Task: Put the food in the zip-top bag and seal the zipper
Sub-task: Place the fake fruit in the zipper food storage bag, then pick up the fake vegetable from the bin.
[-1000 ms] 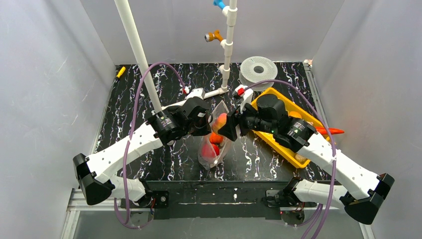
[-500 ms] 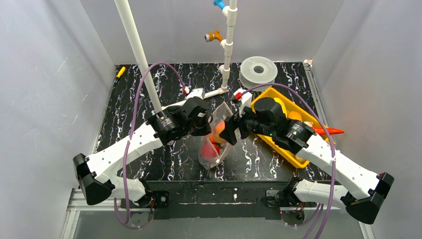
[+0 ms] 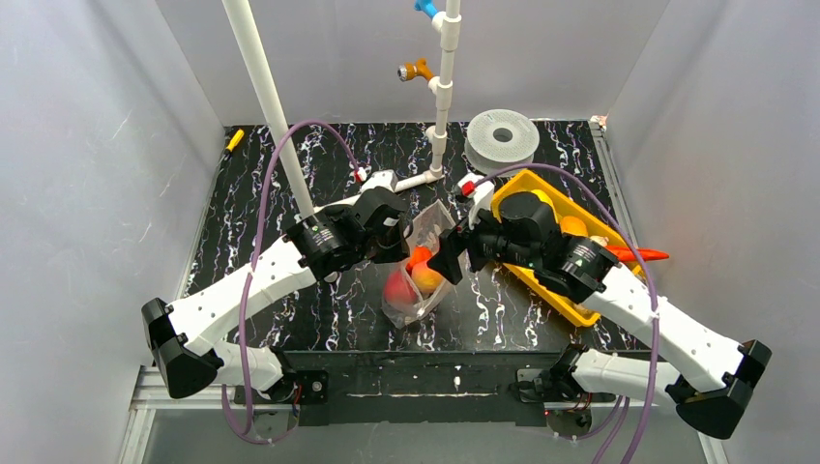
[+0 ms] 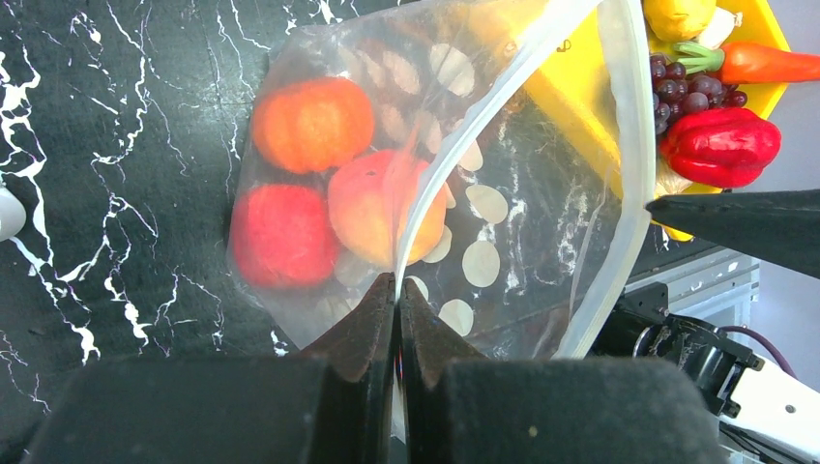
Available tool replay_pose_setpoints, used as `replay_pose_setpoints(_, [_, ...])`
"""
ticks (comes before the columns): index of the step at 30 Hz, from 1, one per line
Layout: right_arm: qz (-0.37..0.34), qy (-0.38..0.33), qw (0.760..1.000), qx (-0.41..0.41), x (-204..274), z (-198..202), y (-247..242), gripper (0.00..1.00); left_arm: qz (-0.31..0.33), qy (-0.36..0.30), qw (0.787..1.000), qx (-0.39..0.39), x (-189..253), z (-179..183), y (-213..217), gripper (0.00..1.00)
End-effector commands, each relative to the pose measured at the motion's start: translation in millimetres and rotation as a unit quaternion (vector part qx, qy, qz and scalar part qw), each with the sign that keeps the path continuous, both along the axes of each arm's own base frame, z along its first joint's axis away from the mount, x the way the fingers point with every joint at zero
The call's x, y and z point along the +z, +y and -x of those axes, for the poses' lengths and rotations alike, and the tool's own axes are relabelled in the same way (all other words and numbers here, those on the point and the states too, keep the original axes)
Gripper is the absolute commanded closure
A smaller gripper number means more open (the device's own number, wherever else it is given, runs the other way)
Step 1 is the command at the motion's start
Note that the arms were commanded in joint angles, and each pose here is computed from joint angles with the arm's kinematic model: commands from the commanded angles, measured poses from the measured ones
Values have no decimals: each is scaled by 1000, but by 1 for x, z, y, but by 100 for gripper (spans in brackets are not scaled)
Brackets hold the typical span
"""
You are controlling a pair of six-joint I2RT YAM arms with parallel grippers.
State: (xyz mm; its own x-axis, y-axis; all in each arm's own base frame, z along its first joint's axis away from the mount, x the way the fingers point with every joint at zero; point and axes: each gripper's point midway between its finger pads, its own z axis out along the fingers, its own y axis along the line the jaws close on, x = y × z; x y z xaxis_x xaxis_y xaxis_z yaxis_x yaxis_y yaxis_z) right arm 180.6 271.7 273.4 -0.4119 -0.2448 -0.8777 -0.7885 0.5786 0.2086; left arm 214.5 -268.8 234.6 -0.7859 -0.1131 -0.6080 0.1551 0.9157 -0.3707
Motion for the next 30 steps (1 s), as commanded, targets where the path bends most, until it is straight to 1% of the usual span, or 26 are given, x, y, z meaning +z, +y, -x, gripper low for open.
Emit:
replay_pose_setpoints(1, [-61,-46,997,-3,43,3,-2,2,-1,-3,1000,7,2,0,6,100])
replay_pose_setpoints(7, [-107,-76,991,-28,72,5,-16,2,-4,-3,1000,7,1,-1,7,100])
replay_pose_setpoints(8, [-112,-81,990,-42,75,3,-21,2,-3,-3,1000,7,1,0,7,100])
replay_pose_setpoints(11, [-118,-102,981,-117,83,-11,-46,2,-2,-3,1000,6,3,-1,6,100])
replay_pose_setpoints(15, [-127,-123,960,-219,85,-27,-81,2,-2,-2,1000,7,1,-1,7,100])
replay_pose_setpoints(17, [-127,-130,941,-284,83,-35,-105,2,0,3,1000,4,0,0,5,100])
replay_pose_setpoints(19, [-123,-134,928,-325,78,-40,-120,2,-2,1,1000,5,-1,0,6,100])
replay_pose_setpoints(21, [-114,-135,909,-378,70,-47,-140,2,-3,0,1000,7,-1,-1,7,100])
replay_pose_setpoints(25, [-90,-109,876,-462,49,-59,-172,2,0,2,1000,2,0,0,5,100])
replay_pose_setpoints(28, [-75,-67,871,-481,26,-73,-182,2,-2,1,1000,6,-1,-1,6,100])
replay_pose_setpoints(30, [-69,-26,866,-495,8,-86,-190,2,0,4,1000,3,-1,0,5,100])
